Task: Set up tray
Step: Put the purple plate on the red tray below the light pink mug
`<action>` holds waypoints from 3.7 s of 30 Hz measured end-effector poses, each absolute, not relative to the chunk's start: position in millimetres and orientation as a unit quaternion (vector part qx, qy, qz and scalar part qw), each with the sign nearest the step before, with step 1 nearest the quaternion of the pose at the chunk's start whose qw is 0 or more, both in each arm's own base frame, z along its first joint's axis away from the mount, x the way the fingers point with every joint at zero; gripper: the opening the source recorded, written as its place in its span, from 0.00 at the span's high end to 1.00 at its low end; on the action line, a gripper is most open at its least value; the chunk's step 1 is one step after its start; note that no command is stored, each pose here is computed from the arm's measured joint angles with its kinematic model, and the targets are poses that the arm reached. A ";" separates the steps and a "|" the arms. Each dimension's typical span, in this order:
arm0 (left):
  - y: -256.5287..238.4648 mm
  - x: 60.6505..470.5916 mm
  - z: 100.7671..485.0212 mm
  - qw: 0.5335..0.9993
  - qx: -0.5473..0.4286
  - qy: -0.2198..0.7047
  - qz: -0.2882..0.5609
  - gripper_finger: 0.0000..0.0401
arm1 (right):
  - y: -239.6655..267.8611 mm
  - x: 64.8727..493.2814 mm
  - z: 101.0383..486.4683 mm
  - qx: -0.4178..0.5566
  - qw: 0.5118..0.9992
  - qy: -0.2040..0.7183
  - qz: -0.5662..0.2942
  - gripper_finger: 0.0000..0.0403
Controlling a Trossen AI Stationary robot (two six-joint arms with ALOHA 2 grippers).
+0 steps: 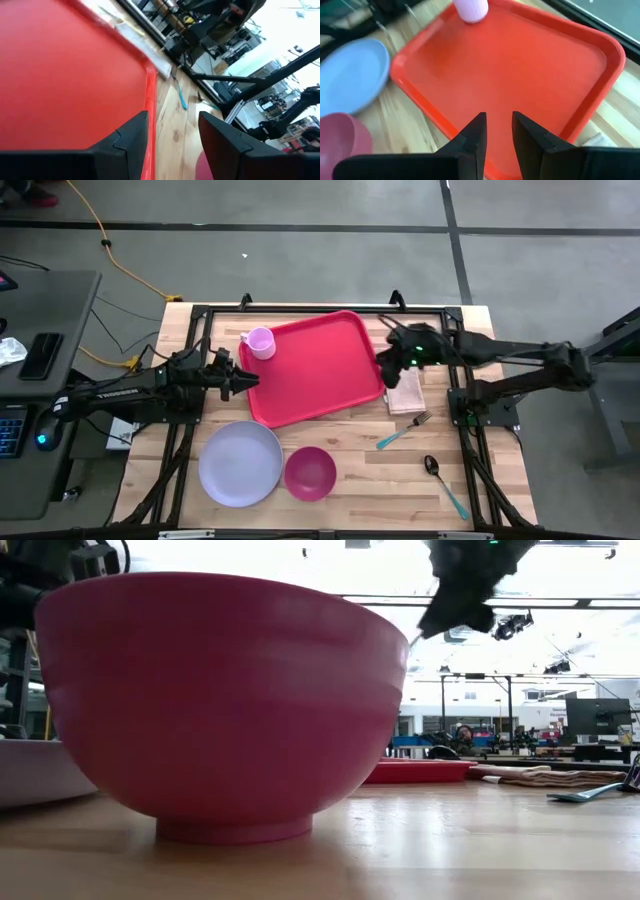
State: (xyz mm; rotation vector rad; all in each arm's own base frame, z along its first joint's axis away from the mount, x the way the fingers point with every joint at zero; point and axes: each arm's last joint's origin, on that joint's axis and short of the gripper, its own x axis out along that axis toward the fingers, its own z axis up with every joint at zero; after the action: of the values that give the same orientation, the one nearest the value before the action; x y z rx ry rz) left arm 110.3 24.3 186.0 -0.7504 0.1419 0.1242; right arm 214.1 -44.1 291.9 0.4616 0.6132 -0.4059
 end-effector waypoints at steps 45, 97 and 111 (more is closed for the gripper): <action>-21.7 134.0 228.3 0.948 -0.306 0.081 -0.037 0.49 | -15.8 91.9 197.8 0.270 0.961 -0.014 -0.058 0.82; -76.8 148.9 234.8 0.800 -0.241 0.531 0.139 0.49 | -14.7 91.6 187.4 0.204 0.978 0.016 -0.045 0.82; -72.9 145.3 227.4 0.787 -0.193 0.556 0.185 0.49 | -14.3 91.5 186.2 0.195 0.980 0.023 -0.040 0.82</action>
State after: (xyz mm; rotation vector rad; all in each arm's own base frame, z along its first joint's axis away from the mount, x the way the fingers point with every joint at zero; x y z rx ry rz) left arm 145.3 -72.9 227.4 -0.4168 1.1977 0.3991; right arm 91.5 -14.3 186.2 0.3922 0.0471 -0.0809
